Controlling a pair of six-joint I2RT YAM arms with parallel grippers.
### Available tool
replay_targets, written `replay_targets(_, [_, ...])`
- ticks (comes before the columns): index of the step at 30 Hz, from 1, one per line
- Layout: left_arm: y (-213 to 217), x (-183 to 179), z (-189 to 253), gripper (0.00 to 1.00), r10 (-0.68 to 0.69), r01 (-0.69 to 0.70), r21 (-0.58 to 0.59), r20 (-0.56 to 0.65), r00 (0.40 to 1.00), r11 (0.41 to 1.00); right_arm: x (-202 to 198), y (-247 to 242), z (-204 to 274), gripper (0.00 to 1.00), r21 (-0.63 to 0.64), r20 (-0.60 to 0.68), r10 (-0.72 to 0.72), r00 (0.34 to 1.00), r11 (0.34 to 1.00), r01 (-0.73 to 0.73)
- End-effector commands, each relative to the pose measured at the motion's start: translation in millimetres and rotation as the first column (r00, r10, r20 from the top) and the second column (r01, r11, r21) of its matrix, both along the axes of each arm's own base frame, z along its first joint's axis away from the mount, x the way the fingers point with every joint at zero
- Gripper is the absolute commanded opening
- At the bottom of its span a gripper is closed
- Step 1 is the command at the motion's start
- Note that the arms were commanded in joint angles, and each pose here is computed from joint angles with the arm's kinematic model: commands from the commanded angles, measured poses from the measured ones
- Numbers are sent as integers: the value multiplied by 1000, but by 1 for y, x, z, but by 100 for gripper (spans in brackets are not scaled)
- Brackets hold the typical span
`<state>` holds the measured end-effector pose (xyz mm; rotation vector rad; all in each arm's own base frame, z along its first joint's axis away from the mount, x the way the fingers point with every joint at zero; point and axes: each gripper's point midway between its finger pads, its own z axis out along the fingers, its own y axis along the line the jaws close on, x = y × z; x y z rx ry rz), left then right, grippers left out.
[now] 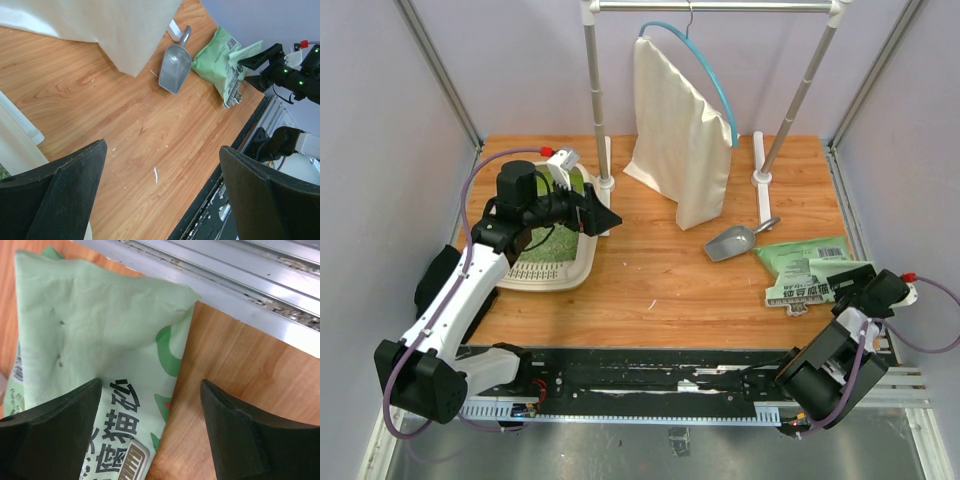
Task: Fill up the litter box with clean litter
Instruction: Adjust the cat litter bag at the center of the board.
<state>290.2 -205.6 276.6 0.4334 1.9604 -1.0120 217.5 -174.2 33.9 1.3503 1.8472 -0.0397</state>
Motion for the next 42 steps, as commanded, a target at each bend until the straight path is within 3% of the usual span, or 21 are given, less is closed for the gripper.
replay_targets(1, [-2,2,8,100,-16,16,10,35,999,1000,21,8,11,77,-8,193,96,976,995,-97])
replay_targets(10, [-3,3,6,100,-24,23,6,24,999,1000,40,23,22,51,23,399,182,899,978,-209])
replay_targets(12, [-3,2,6,100,-23,23,6,24,999,1000,42,23,25,41,33,412,190,891,974,-223])
replay_targets(16, [-3,2,6,100,-22,21,5,26,999,1000,43,21,36,6,40,426,185,886,974,-223])
replay_targets(17, [-3,2,7,100,-20,20,4,27,999,1000,43,21,41,2,41,424,186,886,974,-224])
replay_targets(27, [-6,3,1,100,-16,16,-23,9,1000,1000,35,32,136,1,-86,336,304,891,952,-293])
replay_targets(30, [-6,3,-2,100,-19,19,-23,2,1000,1000,46,63,160,1,-114,349,419,838,907,-406])
replay_targets(37, [-5,0,-4,100,-18,18,-22,-7,1000,1000,42,92,223,1,-206,216,568,794,822,-532])
replay_targets(42, [-4,-2,-2,100,-17,17,-18,-1,1000,1000,38,122,274,1,-264,183,704,686,708,-655])
